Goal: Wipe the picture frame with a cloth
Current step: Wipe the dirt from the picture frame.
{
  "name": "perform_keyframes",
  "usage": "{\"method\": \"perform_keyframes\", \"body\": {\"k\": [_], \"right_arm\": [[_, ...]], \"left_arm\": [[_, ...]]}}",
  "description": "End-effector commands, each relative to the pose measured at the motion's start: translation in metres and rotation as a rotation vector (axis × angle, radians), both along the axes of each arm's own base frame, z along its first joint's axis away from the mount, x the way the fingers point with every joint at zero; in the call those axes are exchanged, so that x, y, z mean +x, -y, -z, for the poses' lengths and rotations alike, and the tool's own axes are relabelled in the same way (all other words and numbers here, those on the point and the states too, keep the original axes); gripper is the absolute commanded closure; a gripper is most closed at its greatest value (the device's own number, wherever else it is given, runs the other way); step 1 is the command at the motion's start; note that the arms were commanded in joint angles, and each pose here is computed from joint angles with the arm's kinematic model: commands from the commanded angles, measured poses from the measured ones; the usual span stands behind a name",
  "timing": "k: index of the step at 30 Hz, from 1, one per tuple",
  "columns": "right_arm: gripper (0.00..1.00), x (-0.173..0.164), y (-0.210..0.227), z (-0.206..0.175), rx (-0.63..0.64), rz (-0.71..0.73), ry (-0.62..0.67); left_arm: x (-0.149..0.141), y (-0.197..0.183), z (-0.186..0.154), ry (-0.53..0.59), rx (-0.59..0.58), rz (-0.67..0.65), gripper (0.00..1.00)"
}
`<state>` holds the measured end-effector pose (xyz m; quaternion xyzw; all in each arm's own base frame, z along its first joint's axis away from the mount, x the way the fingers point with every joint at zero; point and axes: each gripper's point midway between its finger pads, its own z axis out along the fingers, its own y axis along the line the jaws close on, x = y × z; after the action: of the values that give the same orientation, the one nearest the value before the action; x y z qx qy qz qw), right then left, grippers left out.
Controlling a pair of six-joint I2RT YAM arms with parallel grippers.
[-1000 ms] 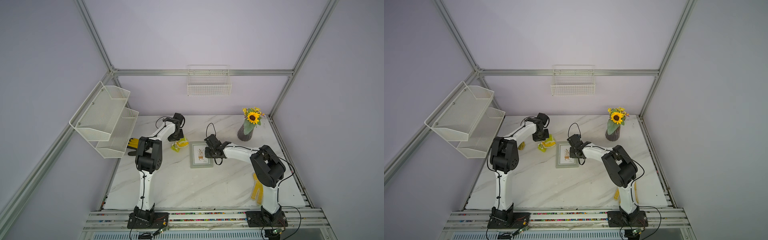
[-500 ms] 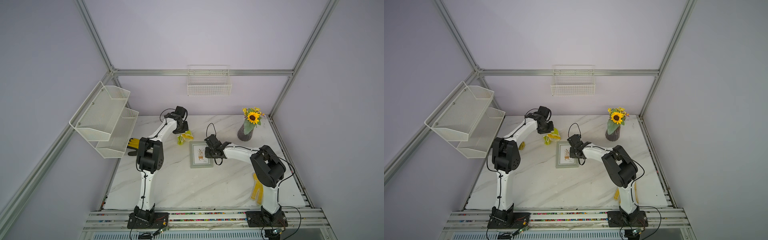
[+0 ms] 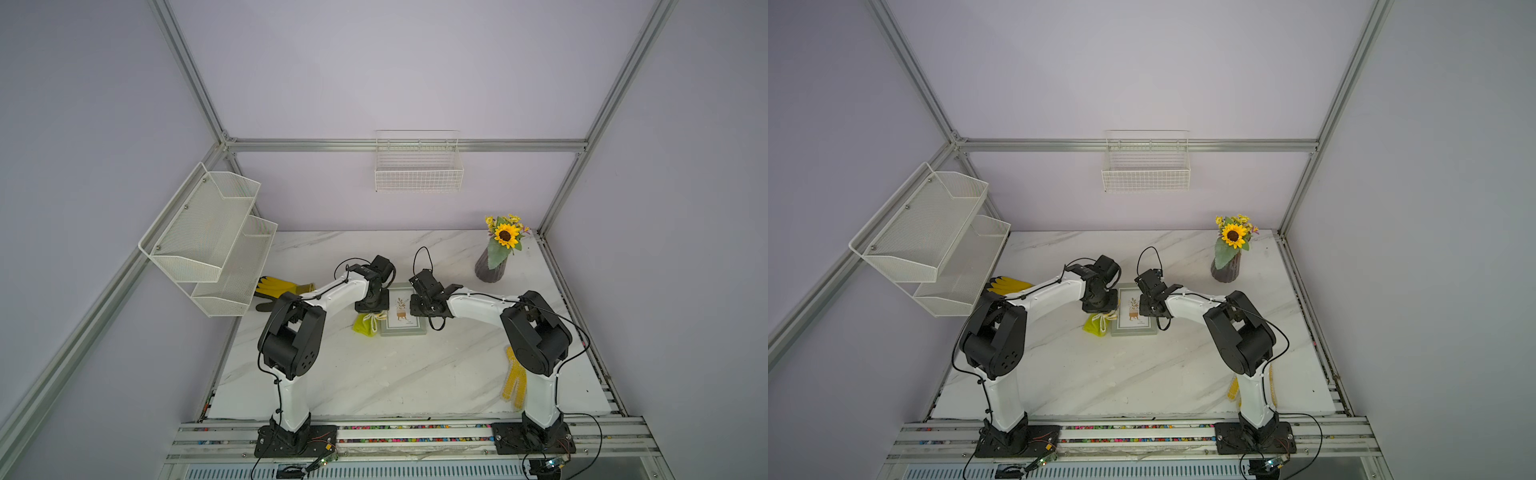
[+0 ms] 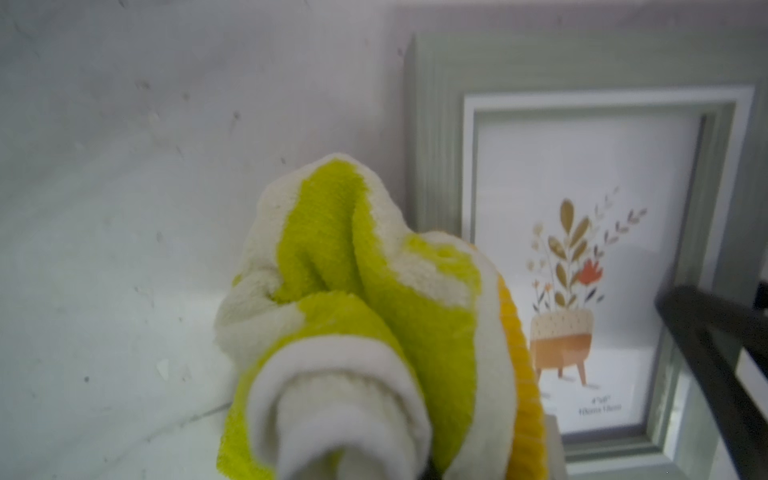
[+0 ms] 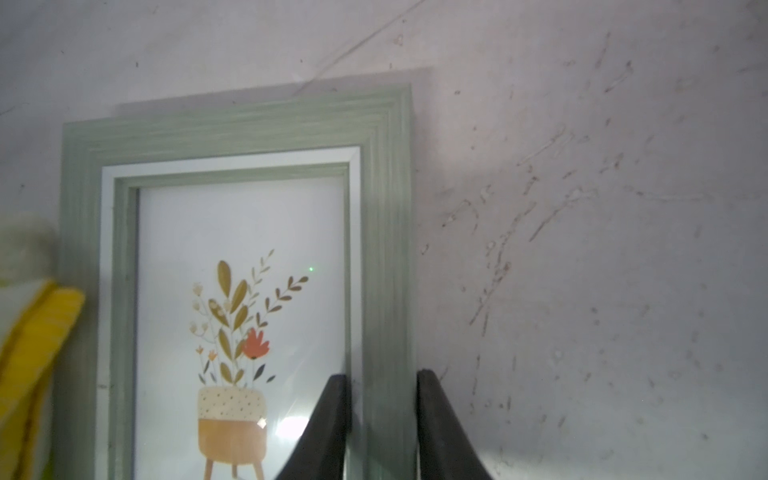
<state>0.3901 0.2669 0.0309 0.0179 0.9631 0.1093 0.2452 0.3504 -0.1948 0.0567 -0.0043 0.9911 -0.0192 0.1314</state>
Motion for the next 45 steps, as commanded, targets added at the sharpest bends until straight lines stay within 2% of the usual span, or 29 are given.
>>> {"method": "perform_keyframes", "body": {"k": [1,5,8,12,15,19,22,24,27,29,32,35,39,42,45], "right_arm": [[0.71,-0.027,0.017,0.039,-0.051,0.018,-0.128],[0.71,-0.028,0.018,0.038,-0.047,0.019,-0.125],[0.71,-0.03,0.02,0.041,-0.049,0.02,-0.126],[0.71,-0.032,0.02,0.041,-0.04,0.023,-0.126],[0.71,-0.033,0.019,0.044,-0.038,0.021,-0.129],[0.71,-0.035,0.019,0.048,-0.038,0.019,-0.14],[0.71,-0.034,0.019,0.048,-0.04,0.016,-0.143],[0.71,-0.034,0.019,0.049,-0.046,0.014,-0.147],[0.71,-0.034,0.018,0.051,-0.049,0.012,-0.155],[0.71,-0.033,0.018,0.05,-0.052,0.014,-0.151],[0.72,-0.034,0.021,0.05,-0.06,0.021,-0.151],[0.73,-0.038,0.022,0.05,-0.054,0.02,-0.154],[0.73,-0.039,0.022,0.049,-0.049,0.02,-0.149],[0.74,-0.039,0.02,0.049,-0.041,0.014,-0.15],[0.74,-0.039,0.018,0.052,-0.044,0.011,-0.155]], "left_arm": [[-0.042,0.02,0.002,-0.027,-0.039,0.004,1.0],[-0.081,0.01,0.022,-0.073,-0.037,-0.044,1.0],[-0.086,0.017,0.026,-0.059,-0.092,-0.05,1.0],[-0.055,0.038,0.001,0.036,-0.13,-0.013,1.0],[-0.015,0.042,-0.027,0.14,-0.045,-0.007,1.0],[0.031,0.034,-0.048,0.223,0.086,0.001,1.0],[0.047,0.019,-0.048,0.212,0.117,-0.036,1.0],[0.045,0.013,-0.047,0.189,0.094,-0.051,1.0],[0.032,0.017,-0.058,0.194,0.029,-0.044,1.0],[0.026,0.024,-0.07,0.218,-0.054,-0.04,1.0],[0.032,0.035,-0.096,0.289,-0.206,-0.054,1.0],[0.051,0.047,-0.116,0.352,-0.305,-0.041,1.0],[0.087,0.067,-0.125,0.35,-0.416,-0.04,1.0],[0.115,0.084,-0.112,0.32,-0.551,-0.042,1.0],[0.13,0.1,-0.096,0.276,-0.637,-0.035,1.0]]}}
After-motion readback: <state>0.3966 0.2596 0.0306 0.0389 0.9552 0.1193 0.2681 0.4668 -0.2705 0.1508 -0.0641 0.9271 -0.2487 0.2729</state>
